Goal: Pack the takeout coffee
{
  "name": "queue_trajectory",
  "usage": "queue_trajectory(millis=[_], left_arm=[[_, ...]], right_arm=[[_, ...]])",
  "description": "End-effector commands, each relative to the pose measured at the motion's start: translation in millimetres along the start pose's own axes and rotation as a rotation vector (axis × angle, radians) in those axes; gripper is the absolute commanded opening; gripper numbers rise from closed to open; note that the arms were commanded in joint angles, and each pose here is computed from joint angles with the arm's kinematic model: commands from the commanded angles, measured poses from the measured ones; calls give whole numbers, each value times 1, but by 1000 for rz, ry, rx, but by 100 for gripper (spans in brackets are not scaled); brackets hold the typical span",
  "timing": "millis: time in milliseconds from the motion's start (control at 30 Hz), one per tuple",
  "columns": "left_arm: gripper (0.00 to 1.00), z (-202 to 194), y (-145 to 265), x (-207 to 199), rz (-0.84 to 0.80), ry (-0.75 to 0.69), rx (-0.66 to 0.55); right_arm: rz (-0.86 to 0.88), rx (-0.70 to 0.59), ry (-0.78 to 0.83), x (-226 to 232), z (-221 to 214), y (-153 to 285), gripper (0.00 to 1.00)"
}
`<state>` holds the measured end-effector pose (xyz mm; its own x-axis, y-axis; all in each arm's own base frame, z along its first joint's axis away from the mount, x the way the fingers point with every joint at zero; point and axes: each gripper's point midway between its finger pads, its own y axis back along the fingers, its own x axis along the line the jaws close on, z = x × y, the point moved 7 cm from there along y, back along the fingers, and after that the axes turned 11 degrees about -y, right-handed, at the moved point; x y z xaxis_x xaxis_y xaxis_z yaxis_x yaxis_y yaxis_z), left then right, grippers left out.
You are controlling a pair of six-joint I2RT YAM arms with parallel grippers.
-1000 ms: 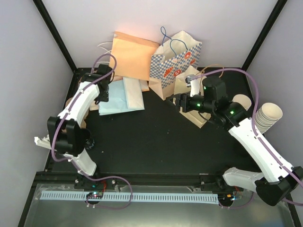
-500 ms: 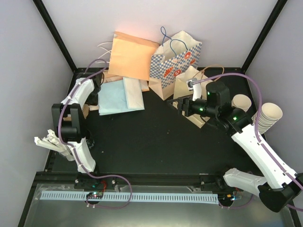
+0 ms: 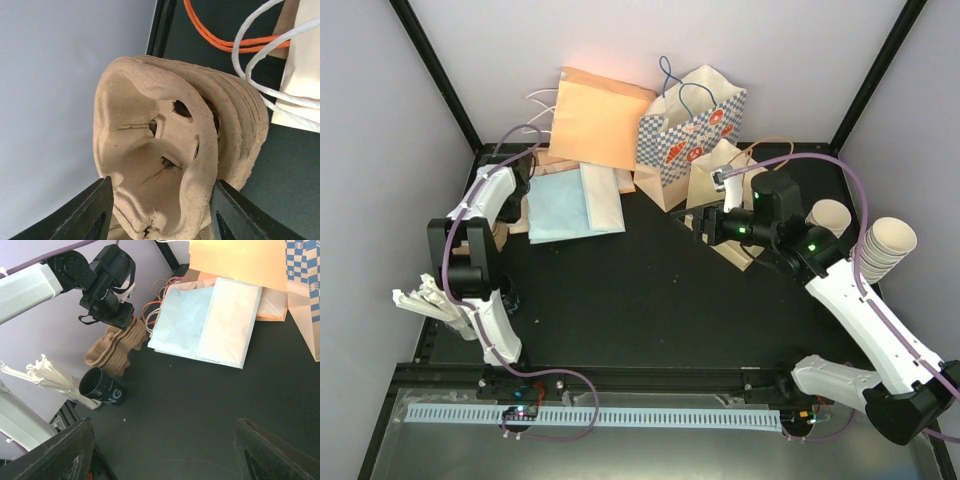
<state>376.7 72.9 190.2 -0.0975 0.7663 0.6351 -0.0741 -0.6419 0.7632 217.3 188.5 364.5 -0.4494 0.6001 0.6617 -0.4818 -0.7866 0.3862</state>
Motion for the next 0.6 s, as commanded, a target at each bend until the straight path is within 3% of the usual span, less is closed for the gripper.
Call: queue_trajectory(millis=[0, 333, 567], left_arm=[[54, -2, 10, 22, 67, 46, -20], [37, -1, 7, 15, 53, 21, -4], [12, -1, 14, 16, 67, 14, -20]], right_arm=[[34, 10, 14, 4, 1, -4, 79], [34, 8, 16, 5, 1, -4, 79], [34, 10, 16, 5, 2, -4, 79]])
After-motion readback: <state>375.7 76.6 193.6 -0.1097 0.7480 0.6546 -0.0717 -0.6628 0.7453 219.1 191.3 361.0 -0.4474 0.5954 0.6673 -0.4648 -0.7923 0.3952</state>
